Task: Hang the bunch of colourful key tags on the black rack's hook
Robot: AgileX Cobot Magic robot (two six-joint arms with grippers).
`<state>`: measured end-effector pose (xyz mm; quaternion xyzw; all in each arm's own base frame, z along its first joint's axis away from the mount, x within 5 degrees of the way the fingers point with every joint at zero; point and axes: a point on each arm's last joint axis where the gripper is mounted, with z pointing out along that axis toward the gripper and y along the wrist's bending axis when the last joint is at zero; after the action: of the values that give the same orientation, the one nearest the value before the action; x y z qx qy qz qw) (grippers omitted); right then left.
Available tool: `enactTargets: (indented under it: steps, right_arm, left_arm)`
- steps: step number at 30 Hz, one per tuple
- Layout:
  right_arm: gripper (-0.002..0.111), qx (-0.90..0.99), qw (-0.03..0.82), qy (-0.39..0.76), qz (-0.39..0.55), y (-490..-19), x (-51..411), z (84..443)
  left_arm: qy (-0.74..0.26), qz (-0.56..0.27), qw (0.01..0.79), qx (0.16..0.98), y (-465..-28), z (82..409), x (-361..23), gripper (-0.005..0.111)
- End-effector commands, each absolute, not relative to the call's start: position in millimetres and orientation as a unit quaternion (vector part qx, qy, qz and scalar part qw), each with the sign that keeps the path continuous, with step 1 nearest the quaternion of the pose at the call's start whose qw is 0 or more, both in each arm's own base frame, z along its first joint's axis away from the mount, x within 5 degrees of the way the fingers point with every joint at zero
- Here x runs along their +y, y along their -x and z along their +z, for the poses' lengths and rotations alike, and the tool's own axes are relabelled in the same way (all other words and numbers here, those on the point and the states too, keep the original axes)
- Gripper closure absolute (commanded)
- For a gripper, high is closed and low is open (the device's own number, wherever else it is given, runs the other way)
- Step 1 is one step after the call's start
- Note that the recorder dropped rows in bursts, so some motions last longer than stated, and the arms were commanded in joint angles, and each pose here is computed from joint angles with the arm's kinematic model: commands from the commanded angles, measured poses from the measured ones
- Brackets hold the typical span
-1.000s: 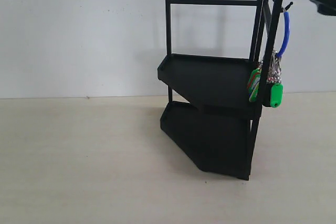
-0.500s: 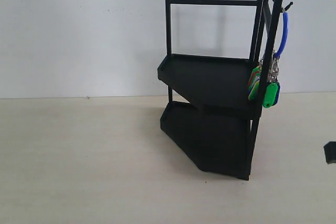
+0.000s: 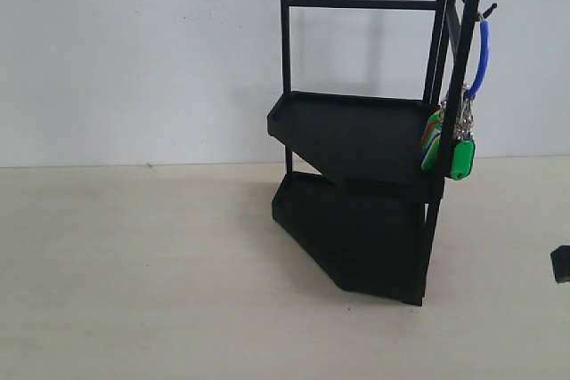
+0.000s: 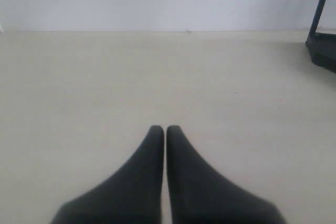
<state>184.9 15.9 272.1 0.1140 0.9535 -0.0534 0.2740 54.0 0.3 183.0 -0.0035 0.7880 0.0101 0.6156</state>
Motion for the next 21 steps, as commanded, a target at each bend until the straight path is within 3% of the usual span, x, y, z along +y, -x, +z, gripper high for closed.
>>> enactTargets:
  steps: [1, 7, 10, 16, 21]
  right_arm:
    - [0.109, 0.936, 0.336, -0.103, -0.03, -181, 16, 286]
    - [0.109, 0.821, 0.563, -0.048, 0.082, -153, 22, 320]
    - [0.109, 0.762, 0.637, -0.012, 0.113, -125, 22, 305]
    - [0.109, 0.668, 0.731, -0.016, 0.138, -66, 11, 268]
    - [0.109, 0.625, 0.767, -0.02, 0.141, -44, 6, 262]
  left_arm:
    - [0.011, 0.005, 0.623, 0.782, -54, 185, 0, 0.102]
    - [0.011, 0.005, 0.623, 0.782, -54, 185, 0, 0.102]
    - [0.011, 0.005, 0.623, 0.782, -54, 185, 0, 0.102]
    - [0.011, 0.005, 0.623, 0.782, -54, 185, 0, 0.102]
    - [0.011, 0.005, 0.623, 0.782, -54, 185, 0, 0.102]
